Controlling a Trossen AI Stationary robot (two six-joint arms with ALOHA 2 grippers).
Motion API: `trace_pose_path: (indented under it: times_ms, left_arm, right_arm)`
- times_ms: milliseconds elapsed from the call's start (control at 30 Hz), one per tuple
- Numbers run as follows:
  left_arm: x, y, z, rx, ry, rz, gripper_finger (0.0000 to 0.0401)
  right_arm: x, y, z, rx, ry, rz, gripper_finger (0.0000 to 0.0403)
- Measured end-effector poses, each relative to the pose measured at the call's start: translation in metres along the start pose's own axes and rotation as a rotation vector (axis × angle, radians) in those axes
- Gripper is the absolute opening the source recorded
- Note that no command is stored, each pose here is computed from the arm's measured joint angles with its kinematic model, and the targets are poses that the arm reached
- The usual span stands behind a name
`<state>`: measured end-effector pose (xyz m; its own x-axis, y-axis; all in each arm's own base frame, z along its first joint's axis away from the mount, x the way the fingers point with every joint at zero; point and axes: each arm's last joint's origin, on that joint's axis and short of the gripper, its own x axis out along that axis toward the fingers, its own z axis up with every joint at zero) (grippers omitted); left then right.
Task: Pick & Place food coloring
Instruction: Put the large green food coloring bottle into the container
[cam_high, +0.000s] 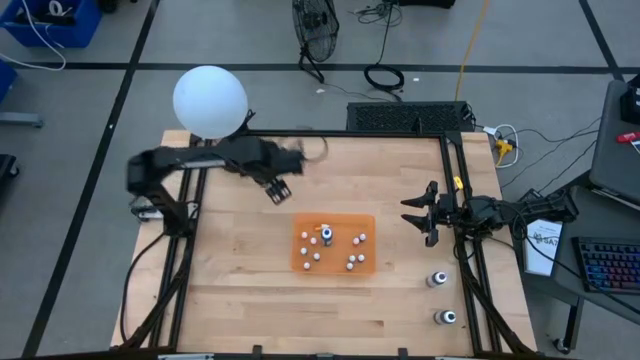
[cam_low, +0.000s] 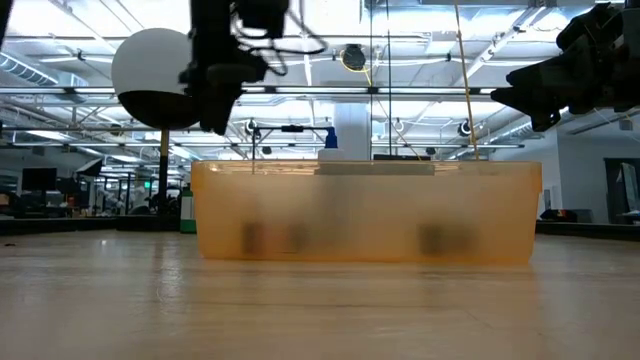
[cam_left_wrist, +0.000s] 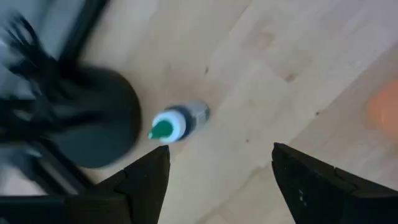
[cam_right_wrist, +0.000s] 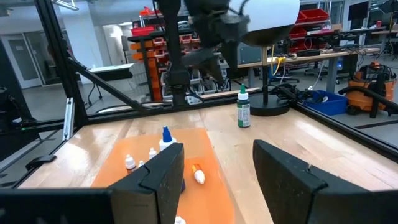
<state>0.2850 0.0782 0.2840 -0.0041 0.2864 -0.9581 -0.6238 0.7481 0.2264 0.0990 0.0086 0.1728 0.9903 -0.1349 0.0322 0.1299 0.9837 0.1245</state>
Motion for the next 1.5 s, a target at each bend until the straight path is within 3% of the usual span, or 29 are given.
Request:
trace_pose_path:
  times_ms: [167, 333, 500, 700, 1033, 1267, 1500]
  left_arm:
    - [0.024, 0.044, -0.009, -0.136, -0.027, -0.16, 0.0269]
    - [0.043, 0.071, -0.011, -0.193, 0.001, -0.142, 0.0269]
    - [0.059, 0.083, -0.007, -0.235, 0.009, -0.118, 0.027]
    - [0.079, 0.078, -0.006, -0.212, -0.008, -0.196, 0.0265]
    - [0.113, 0.068, -0.008, -0.187, 0.096, -0.185, 0.0253]
    - [0.119, 0.064, -0.002, -0.158, 0.058, -0.19, 0.025]
    - [0.118, 0.062, -0.005, -0.138, 0.084, -0.189, 0.0201]
  right_arm:
    - [0.0, 0.0, 0.0, 0.0, 0.0, 0.0, 0.0183]
    - [0.0, 0.0, 0.0, 0.0, 0.0, 0.0, 0.0183]
    - [0.0, 0.0, 0.0, 0.0, 0.0, 0.0, 0.0183]
    - [0.0, 0.0, 0.0, 0.0, 0.0, 0.0, 0.0183]
    - [0.0, 0.0, 0.0, 0.0, 0.0, 0.0, 0.0183]
    - [0.0, 0.0, 0.0, 0.0, 0.0, 0.0, 0.0183]
    - [0.0, 0.0, 0.0, 0.0, 0.0, 0.0, 0.0183]
